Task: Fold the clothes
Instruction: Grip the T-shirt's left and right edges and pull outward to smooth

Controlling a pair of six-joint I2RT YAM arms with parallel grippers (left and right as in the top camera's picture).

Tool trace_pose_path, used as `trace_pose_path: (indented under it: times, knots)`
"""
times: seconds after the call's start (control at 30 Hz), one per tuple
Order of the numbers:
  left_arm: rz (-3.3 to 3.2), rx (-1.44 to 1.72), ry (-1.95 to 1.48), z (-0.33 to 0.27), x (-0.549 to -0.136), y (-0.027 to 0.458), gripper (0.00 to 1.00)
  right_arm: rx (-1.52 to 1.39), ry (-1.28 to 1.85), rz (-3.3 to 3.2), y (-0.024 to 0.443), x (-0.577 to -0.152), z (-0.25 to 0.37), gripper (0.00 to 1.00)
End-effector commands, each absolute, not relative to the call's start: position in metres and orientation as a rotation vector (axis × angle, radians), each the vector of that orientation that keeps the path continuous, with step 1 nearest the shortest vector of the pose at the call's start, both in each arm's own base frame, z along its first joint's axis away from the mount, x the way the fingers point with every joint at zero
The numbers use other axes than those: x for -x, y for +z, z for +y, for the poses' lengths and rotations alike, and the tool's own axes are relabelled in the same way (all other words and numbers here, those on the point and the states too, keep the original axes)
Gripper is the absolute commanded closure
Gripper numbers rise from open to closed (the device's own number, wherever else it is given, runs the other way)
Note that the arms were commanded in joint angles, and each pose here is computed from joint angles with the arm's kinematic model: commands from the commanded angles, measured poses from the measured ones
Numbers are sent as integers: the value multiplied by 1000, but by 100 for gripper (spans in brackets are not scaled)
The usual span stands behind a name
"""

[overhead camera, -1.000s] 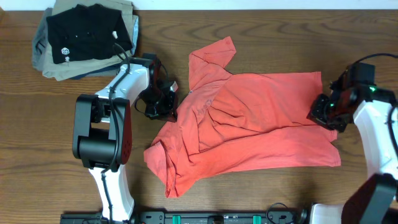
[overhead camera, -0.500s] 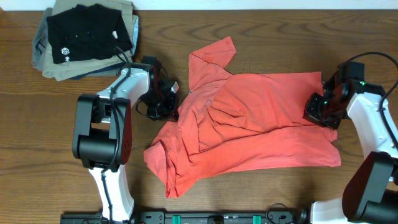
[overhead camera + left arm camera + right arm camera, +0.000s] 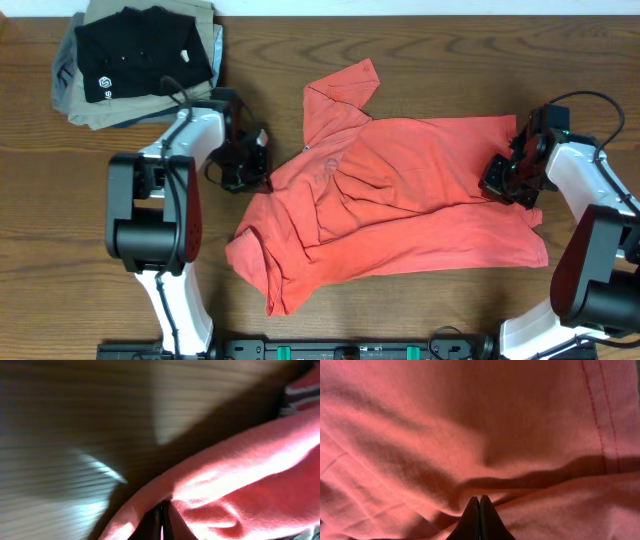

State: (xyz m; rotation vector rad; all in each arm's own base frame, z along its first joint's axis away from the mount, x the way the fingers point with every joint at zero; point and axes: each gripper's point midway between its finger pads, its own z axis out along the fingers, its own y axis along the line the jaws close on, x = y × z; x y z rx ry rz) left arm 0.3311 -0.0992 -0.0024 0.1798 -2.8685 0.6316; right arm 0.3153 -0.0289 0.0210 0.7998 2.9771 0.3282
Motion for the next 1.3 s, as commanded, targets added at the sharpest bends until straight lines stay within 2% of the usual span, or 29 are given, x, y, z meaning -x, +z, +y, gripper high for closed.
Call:
trace_pose_path:
  times: [0.0,0.13,0.63,0.77,0.97,1.1,1.2,1.27]
  knots:
    - [-2889,-308,303,-43,-324,-23,94,-797,306,2995,15,-313,-28,99]
    - [-2849,-391,196,-11,-313,-23,94,-808,300,2984,15,-315,-29,99]
    - [-2744,-673,145,54,-288,-7,94,-804,297,2976,15,-318,-28,99]
    - [-2796,-734,83,65,-291,16,94,-770,298,2969,15,-322,-23,99]
    - [-2996,-795,71,69,-304,75,94,-692,301,2960,16,-331,-10,99]
    - [-3093,-815,152,62,-310,104,87,-670,299,2946,16,-335,-7,98]
    - [-3103,-816,153,62,-309,108,83,-671,298,2932,17,-339,-8,97]
    - [-3096,-815,153,62,-308,106,69,-670,281,2928,16,-340,-10,97]
